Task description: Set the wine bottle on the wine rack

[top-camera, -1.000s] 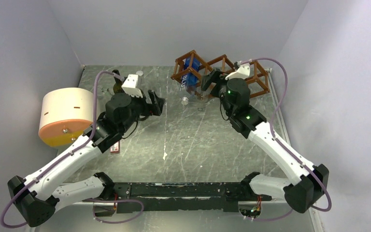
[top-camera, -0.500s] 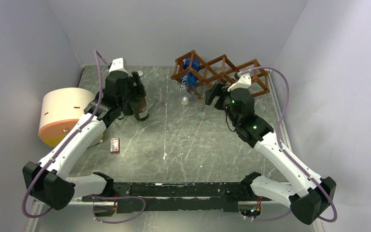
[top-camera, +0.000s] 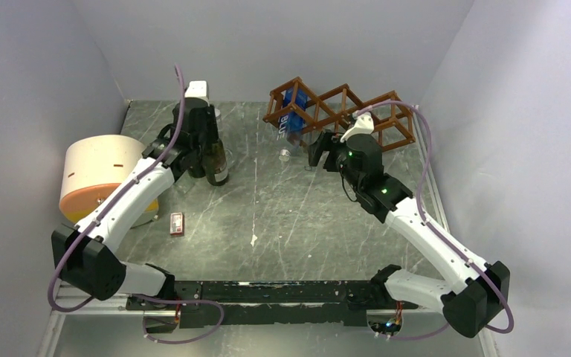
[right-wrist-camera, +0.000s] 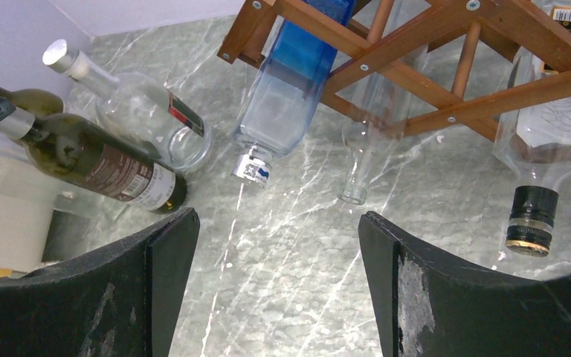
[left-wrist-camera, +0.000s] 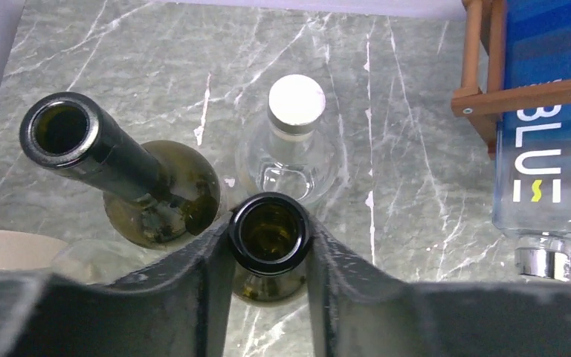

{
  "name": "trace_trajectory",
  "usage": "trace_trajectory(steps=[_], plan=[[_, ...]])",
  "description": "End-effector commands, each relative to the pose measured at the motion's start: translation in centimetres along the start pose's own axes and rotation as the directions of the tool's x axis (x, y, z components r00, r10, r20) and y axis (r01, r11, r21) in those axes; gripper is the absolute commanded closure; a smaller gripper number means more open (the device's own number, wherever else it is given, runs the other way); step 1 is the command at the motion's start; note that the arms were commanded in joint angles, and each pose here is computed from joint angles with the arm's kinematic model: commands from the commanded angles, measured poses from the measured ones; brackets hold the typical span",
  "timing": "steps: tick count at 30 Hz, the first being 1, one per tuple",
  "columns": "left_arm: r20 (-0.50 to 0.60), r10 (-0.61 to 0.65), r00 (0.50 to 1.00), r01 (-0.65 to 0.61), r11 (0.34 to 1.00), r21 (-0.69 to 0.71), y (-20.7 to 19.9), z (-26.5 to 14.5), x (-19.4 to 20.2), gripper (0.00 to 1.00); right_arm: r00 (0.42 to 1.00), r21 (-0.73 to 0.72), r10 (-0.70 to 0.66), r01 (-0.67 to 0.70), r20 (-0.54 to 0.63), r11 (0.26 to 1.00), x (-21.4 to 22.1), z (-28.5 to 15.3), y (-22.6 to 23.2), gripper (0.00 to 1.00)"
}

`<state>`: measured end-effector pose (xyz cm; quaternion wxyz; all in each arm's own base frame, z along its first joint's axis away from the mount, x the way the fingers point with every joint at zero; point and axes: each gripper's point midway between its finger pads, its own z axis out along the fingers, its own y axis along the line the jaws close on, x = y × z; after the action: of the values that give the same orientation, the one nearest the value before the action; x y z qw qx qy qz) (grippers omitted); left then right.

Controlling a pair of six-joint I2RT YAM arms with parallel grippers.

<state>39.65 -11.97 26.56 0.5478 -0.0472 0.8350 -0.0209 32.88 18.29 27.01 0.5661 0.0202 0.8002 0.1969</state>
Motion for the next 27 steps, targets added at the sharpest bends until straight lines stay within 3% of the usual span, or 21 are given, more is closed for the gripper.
trace_trajectory(steps=[1,5,9,12,21,27], plan=[[0.055,0.064,0.996,-0.064,0.998,-0.004,0.1,0.0,-2.6,0.61,1.0,-0.019,-0.008,0.008,0.005,1.0,0.0,-0.6,0.0,0.18],[0.033,0.06,0.998,-0.065,0.985,0.161,-2.5,-1.9,-2.9,0.72,0.999,-0.035,-0.042,0.042,-0.003,0.998,-0.2,-0.8,0.2,0.17],[0.042,0.088,0.995,-0.097,0.923,0.372,-6.1,-5.2,-2.5,0.76,0.998,-0.07,-0.064,0.063,-0.015,0.996,-0.3,-0.7,1.0,0.17],[0.036,0.117,0.993,-0.12,0.89,0.441,-7.6,-6.7,-1.7,0.76,0.997,-0.109,-0.071,0.07,-0.008,0.992,-1.1,-0.6,2.0,0.17],[0.015,0.262,0.965,-0.224,0.791,0.57,-11.1,-8.2,3.3,0.65,0.99,-0.314,-0.139,0.129,-0.01,0.94,-0.7,-1.6,5.3,0.17],[0.036,0.284,0.958,-0.244,0.745,0.62,-11.9,-8.7,4.8,0.58,0.986,-0.37,-0.169,0.15,-0.018,0.917,-0.2,-2.1,6.1,0.17]])
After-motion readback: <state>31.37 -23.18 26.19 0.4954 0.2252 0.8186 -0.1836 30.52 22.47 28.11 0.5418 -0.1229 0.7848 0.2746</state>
